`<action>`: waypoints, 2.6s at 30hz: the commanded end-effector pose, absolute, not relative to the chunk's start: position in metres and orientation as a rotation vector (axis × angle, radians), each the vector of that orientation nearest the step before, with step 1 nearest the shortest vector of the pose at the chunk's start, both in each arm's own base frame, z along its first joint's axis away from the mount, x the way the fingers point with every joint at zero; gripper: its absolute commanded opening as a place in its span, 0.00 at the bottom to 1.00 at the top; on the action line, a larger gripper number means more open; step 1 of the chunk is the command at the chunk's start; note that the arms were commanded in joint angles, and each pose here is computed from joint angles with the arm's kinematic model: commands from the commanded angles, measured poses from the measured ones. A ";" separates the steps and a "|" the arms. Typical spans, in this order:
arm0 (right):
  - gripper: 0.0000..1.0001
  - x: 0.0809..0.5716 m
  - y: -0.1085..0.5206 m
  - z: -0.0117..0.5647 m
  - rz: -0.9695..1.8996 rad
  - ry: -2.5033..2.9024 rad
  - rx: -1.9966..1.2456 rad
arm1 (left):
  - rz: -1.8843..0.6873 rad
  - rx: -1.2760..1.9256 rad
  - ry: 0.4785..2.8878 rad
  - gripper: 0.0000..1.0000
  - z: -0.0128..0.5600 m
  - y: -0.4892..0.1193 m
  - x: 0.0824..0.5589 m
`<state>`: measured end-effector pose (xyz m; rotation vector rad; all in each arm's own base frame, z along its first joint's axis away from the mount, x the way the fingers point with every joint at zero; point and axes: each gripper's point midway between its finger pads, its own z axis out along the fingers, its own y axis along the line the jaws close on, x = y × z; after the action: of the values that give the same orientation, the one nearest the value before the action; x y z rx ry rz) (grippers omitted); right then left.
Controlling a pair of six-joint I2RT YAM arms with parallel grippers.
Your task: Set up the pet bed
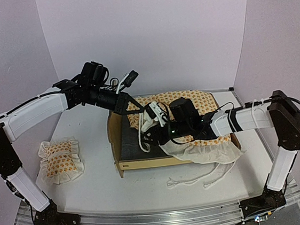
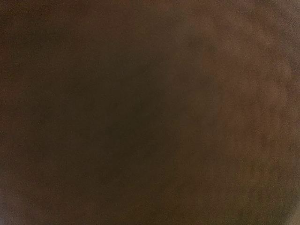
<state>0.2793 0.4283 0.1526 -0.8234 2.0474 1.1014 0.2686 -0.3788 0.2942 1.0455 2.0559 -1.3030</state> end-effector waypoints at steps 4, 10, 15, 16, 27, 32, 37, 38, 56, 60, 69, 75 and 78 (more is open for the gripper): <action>0.35 0.296 0.456 0.192 1.255 1.944 -0.743 | -1.323 1.056 1.937 0.00 0.327 -0.379 0.268; 0.00 0.313 0.458 0.210 1.472 1.920 -0.404 | -1.354 0.987 1.971 0.13 0.313 -0.385 0.277; 0.00 0.322 0.443 0.223 1.567 1.944 -0.221 | -1.227 0.944 2.009 0.42 0.296 -0.368 0.275; 0.00 0.324 0.436 0.224 1.565 1.948 -0.183 | -1.192 0.955 2.001 0.47 0.293 -0.365 0.269; 0.00 0.343 0.394 0.224 1.564 1.970 0.014 | -0.946 0.796 1.836 0.75 0.292 -0.339 0.224; 0.00 0.348 0.390 0.226 1.570 1.969 0.022 | -0.998 0.794 1.808 0.74 0.310 -0.346 0.216; 0.00 0.354 0.380 0.232 1.592 1.972 0.040 | -0.893 0.691 1.920 0.58 0.283 -0.355 0.228; 0.00 0.355 0.377 0.232 1.587 1.979 0.043 | -0.838 0.684 1.937 0.56 0.277 -0.358 0.229; 0.00 0.354 0.354 0.233 1.463 2.034 -0.041 | -0.463 0.510 2.368 0.51 0.174 -0.405 0.256; 0.00 0.350 0.351 0.237 1.445 2.032 -0.061 | -0.406 0.491 2.434 0.49 0.150 -0.403 0.266; 0.00 0.341 0.343 0.240 1.412 2.029 -0.097 | -0.229 0.474 2.480 0.61 0.115 -0.382 0.286; 0.00 0.339 0.344 0.242 1.417 2.028 -0.106 | -0.182 0.532 2.503 0.49 0.099 -0.378 0.294; 0.00 0.339 0.343 0.243 1.413 2.024 -0.110 | -0.176 0.549 2.501 0.37 0.099 -0.378 0.290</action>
<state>0.3424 0.3468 0.2143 -0.0640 2.1108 1.4024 0.2843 -0.3714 0.0821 0.5283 2.5453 -0.1752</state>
